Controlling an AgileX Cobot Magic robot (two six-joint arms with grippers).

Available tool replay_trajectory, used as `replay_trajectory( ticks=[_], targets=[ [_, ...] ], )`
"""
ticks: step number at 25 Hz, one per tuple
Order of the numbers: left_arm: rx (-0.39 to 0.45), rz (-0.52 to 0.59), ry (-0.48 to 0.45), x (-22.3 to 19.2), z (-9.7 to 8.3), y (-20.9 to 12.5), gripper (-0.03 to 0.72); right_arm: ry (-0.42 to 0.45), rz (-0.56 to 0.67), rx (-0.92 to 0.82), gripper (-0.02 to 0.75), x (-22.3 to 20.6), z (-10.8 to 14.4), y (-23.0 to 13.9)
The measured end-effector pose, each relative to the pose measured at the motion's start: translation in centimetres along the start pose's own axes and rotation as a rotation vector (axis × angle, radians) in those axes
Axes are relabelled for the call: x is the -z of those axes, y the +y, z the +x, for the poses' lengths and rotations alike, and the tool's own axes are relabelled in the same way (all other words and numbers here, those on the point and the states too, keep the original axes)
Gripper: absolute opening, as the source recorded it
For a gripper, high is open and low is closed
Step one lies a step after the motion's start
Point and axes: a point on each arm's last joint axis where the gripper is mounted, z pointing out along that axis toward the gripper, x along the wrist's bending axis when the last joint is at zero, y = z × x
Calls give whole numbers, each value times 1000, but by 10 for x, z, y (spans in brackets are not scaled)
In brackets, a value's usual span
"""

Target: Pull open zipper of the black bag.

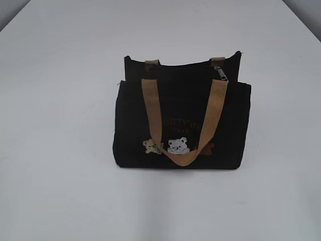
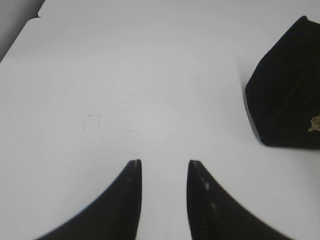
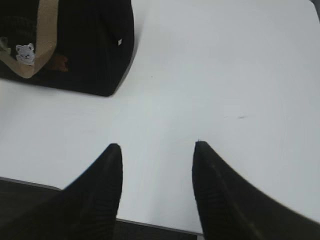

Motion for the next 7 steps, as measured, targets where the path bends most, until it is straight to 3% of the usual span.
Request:
replay_trajectory(
  ticks=[7],
  targets=[
    [0,0,1,0,0,0,235,-2,0,-3,362,0,0,0]
  ],
)
